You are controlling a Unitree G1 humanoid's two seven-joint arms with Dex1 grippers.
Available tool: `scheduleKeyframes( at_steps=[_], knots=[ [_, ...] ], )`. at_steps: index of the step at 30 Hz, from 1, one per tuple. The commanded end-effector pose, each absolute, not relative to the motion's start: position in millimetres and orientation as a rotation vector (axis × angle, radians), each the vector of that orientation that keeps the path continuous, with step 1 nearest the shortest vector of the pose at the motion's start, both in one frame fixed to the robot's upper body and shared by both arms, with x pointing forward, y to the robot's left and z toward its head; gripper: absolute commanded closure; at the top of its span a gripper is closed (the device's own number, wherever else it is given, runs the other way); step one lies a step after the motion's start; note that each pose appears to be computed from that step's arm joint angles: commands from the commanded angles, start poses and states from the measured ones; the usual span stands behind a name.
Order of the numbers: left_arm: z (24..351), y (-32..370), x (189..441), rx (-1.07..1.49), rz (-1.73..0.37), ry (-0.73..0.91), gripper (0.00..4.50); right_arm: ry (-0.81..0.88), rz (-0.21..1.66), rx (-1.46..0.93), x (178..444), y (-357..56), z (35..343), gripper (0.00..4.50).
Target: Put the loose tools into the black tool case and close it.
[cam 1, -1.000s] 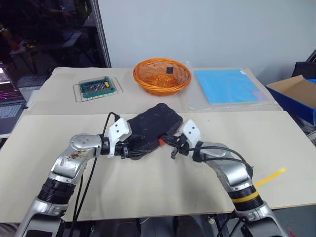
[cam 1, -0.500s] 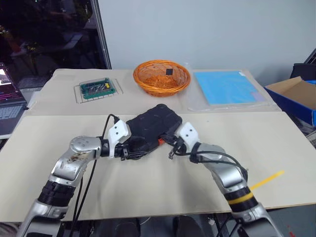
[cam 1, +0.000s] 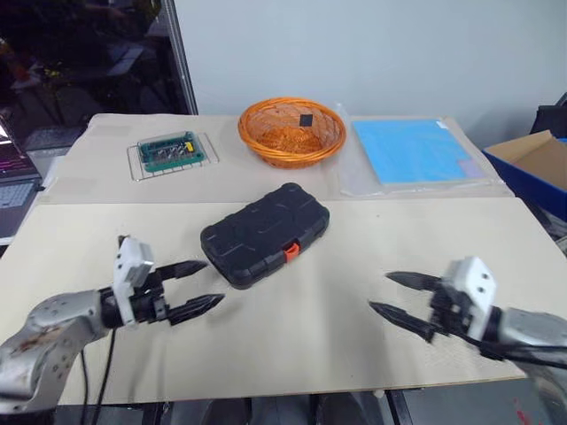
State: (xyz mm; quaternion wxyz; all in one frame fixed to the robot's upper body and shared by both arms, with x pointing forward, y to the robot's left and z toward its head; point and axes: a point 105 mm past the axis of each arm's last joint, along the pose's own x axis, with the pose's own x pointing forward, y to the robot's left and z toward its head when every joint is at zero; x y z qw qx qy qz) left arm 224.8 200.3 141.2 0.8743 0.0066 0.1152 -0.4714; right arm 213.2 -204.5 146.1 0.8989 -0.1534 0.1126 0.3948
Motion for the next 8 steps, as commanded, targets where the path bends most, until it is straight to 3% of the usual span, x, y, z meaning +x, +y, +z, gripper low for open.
scheduleKeyframes(
  at_steps=[1, 8],
  knots=[
    [144, 213, 214, 0.086, -0.943, 0.234, 0.0, 0.206, 0.774, -0.364, 200, -221, 162, 0.04],
    [131, 225, 200, 0.073, -0.911, 0.282, 0.0, 0.195, 0.723, -0.386, 191, -229, 169, 0.04]
  ],
)
